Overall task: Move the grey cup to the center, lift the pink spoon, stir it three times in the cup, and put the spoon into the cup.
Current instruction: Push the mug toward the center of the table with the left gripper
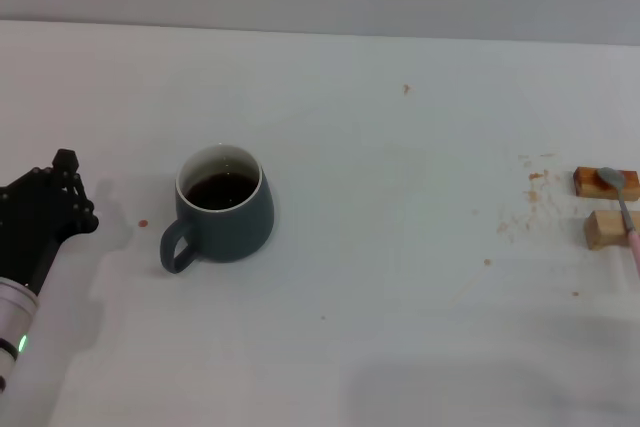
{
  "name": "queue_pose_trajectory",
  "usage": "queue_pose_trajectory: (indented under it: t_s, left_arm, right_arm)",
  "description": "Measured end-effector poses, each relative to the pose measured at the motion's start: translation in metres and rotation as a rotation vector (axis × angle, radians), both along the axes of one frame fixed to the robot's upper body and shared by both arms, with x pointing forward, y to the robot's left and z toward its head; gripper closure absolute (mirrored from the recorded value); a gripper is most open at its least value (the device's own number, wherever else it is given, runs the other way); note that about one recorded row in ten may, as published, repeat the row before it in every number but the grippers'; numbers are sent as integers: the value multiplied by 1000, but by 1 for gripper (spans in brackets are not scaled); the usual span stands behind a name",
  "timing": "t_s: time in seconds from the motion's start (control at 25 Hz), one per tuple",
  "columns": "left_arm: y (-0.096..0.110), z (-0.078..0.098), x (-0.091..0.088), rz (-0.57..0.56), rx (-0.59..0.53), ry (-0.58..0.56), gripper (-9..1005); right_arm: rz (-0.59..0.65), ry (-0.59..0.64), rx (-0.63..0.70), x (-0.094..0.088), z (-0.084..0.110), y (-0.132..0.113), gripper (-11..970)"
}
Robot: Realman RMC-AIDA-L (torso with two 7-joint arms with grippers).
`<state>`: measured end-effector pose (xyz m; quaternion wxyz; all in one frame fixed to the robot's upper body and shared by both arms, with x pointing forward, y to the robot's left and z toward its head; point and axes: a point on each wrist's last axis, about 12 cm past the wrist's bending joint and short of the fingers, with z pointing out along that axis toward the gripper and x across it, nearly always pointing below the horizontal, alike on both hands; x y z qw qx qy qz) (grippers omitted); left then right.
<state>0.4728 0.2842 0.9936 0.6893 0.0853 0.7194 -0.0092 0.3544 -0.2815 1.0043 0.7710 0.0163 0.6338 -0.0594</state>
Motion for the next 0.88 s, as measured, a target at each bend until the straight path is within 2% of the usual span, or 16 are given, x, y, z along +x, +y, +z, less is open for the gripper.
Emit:
queue_pose_trajectory:
  t_s: [0.88]
  left_arm:
    - [-9, -4, 3, -62, 24, 32, 998]
  right_arm:
    - [20, 5, 7, -3, -1, 4, 205]
